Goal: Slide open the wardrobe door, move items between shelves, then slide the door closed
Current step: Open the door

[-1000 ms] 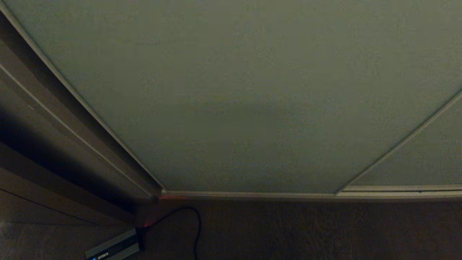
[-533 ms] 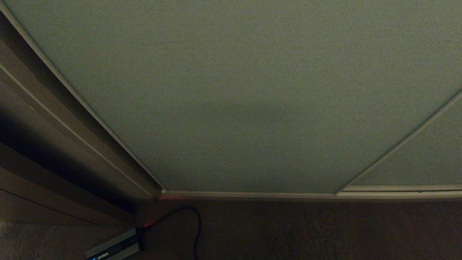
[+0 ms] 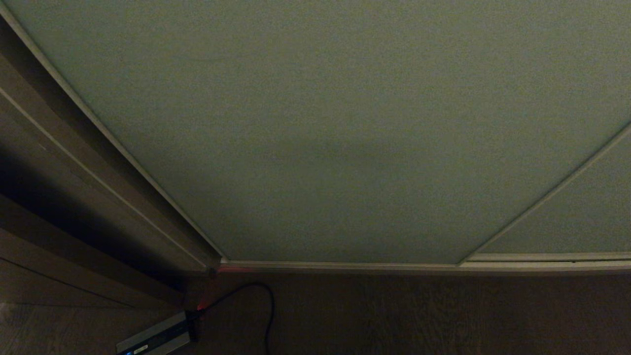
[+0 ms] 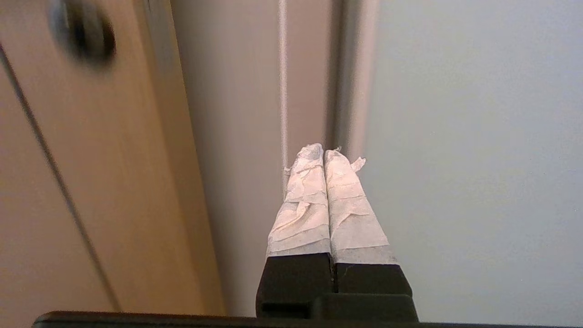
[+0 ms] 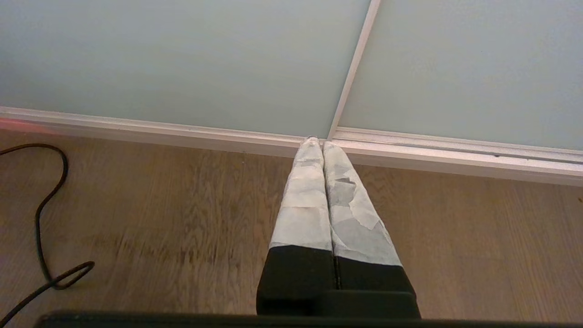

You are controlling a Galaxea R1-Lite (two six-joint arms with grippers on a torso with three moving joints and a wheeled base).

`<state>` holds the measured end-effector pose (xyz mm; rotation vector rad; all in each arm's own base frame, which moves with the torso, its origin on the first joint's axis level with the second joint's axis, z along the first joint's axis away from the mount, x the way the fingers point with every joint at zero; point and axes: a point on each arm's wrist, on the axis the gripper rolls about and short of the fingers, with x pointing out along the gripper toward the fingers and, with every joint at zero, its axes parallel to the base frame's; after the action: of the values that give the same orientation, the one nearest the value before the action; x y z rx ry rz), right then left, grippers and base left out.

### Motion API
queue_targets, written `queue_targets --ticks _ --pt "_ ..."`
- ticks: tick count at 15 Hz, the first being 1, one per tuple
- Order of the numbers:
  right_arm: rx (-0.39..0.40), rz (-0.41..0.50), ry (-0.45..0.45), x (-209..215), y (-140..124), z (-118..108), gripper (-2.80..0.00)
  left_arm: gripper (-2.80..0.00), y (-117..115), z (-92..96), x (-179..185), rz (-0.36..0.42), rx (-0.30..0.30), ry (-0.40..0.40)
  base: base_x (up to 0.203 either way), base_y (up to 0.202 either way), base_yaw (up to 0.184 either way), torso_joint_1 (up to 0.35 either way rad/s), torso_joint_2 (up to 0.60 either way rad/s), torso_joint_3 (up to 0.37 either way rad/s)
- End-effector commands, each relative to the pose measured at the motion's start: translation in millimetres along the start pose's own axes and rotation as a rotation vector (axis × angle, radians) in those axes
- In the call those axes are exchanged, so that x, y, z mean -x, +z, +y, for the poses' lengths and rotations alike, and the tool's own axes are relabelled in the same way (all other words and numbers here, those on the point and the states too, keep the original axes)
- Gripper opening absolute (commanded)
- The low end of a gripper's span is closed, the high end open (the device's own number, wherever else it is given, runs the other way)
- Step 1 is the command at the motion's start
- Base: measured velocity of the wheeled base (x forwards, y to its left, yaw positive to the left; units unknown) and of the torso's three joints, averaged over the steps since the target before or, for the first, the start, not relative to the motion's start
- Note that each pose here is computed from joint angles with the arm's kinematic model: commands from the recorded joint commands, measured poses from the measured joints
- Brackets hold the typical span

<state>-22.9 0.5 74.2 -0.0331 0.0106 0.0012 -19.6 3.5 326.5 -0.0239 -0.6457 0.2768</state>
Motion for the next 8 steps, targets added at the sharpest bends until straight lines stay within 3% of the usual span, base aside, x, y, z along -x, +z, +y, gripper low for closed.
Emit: queue_targets --ticks 1,3,8 --pt "0.0 0.006 0.001 0 -1 0 -2.8 -2.8 -7 -10.0 -55 -0.018 -0.029 0.057 0.0 0.0 0.0 0.0 0.0 0.0" --pt "0.0 0.006 0.001 0 -1 0 -2.8 -2.8 1 -13.0 -76 -0.063 -0.03 0.065 0.0 0.0 0.0 0.0 0.0 0.0" --pt "0.0 0.006 0.001 0 -1 0 -2.8 -2.8 7 -18.2 -115 -0.081 -0.028 0.078 0.0 0.0 0.0 0.0 0.0 0.0"
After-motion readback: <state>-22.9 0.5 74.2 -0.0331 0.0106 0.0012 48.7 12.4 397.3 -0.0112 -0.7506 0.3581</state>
